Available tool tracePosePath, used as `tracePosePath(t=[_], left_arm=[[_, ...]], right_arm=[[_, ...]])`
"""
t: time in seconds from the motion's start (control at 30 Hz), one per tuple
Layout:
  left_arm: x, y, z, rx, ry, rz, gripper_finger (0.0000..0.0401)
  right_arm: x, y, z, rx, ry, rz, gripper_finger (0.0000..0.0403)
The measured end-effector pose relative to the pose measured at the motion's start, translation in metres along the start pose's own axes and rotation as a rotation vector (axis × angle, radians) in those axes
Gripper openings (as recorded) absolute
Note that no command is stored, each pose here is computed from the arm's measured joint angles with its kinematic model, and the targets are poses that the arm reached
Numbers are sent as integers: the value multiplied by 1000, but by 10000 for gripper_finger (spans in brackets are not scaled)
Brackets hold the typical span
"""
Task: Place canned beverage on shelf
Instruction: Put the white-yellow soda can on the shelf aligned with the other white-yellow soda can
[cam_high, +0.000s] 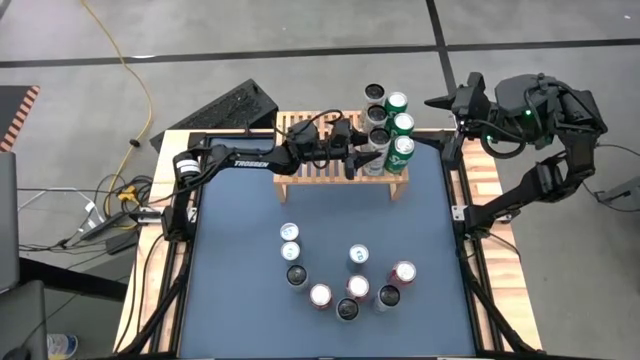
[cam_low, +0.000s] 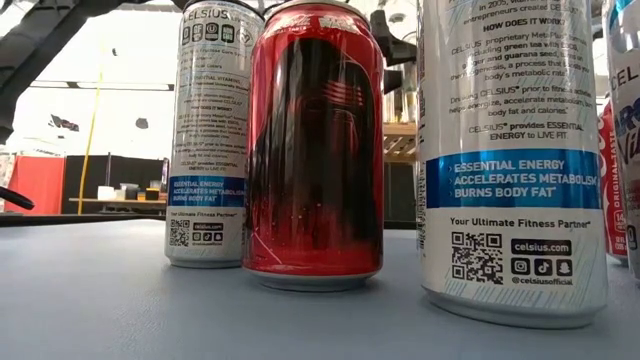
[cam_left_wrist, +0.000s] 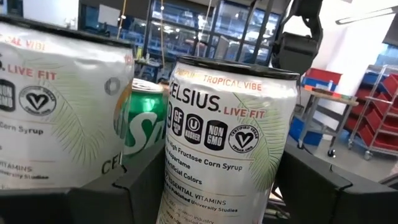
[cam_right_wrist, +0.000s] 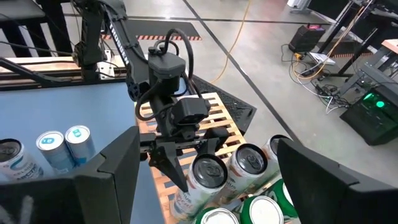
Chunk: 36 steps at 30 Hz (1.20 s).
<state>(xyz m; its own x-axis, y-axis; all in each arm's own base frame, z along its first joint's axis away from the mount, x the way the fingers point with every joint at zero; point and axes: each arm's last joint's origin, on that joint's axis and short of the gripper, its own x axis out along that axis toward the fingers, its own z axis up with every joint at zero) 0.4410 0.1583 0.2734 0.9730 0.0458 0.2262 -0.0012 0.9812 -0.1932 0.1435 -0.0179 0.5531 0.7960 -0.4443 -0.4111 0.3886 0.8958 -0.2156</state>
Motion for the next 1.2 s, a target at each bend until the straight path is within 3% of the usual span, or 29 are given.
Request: tracePosePath(t=[0.3,0.67,1.2], left_arm=[[-1,4,0,1,2,-11,248],[-1,6,-2,-22,31,-14,300],[-5,12,-2,-43,78,-124,305]], right_arm=[[0,0,0,-1,0,5,311],[0,0,0,-1,0,6,311],[0,1,-2,-8,17,43,311]])
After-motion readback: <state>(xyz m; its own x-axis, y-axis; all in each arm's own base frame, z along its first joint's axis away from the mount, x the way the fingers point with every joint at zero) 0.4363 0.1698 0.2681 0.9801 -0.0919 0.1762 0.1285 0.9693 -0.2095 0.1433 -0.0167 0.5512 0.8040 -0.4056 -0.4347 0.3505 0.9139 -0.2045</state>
